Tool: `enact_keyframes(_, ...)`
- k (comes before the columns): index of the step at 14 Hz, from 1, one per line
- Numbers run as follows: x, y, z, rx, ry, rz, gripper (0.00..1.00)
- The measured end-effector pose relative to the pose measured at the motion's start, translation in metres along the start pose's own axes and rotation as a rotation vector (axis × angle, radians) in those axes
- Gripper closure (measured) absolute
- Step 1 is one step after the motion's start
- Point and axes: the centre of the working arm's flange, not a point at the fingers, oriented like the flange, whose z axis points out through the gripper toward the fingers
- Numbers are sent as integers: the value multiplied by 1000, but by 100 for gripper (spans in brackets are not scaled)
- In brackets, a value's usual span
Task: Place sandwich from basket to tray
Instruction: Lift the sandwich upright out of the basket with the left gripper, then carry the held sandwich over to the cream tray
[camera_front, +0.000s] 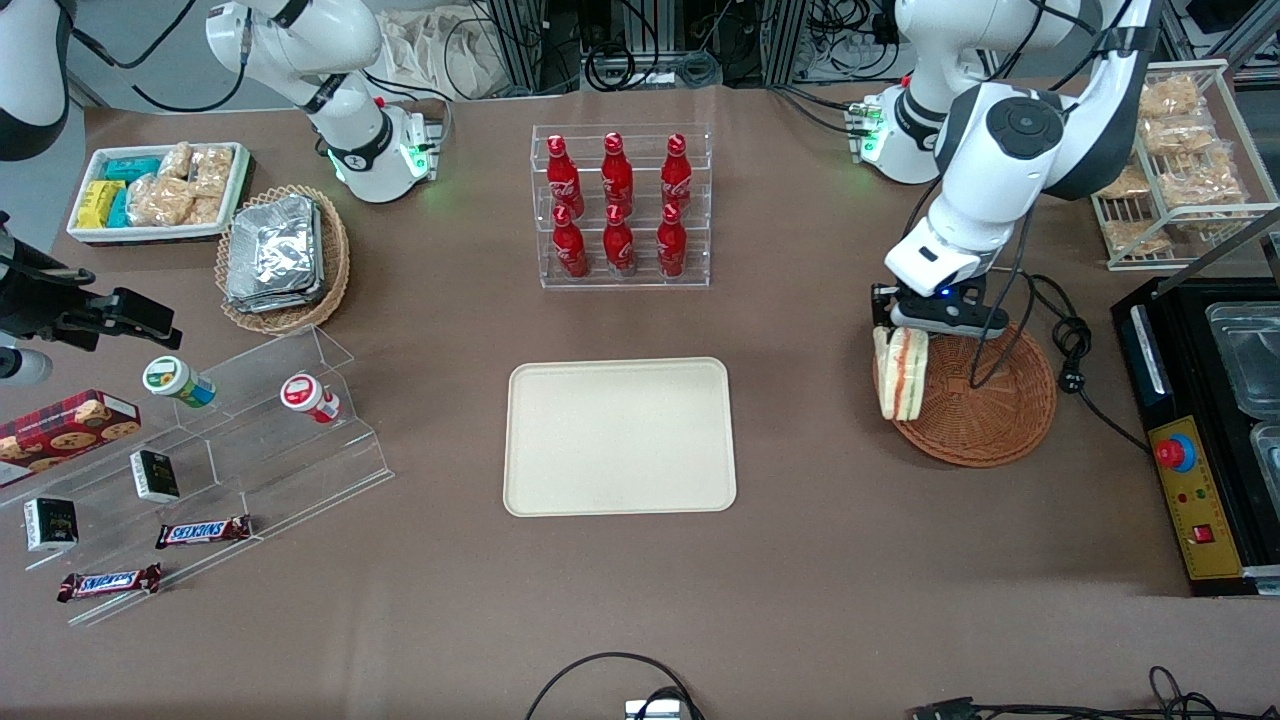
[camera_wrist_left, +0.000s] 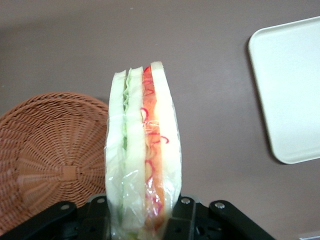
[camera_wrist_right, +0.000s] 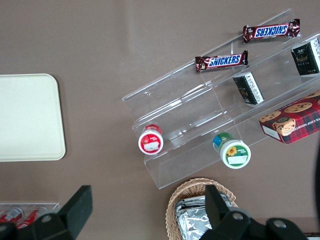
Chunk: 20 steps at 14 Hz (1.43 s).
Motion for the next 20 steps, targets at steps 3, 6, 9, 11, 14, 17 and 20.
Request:
enact_keyframes(3,15,28,3,-13,-22,-18,62)
enact_keyframes(6,37,58,0,-17,-67,-52,62)
enact_keyframes(9,58,89,2,-29,-75,-85,62)
enact_keyframes(11,68,108,9,-38,-78,-104,62)
enact_keyframes(14,81,132,19,-49,-80,-126,62)
enact_keyframes(17,89,151,31,-56,-89,-151,62)
enact_keyframes(20,96,172,46,-63,-98,-147,62)
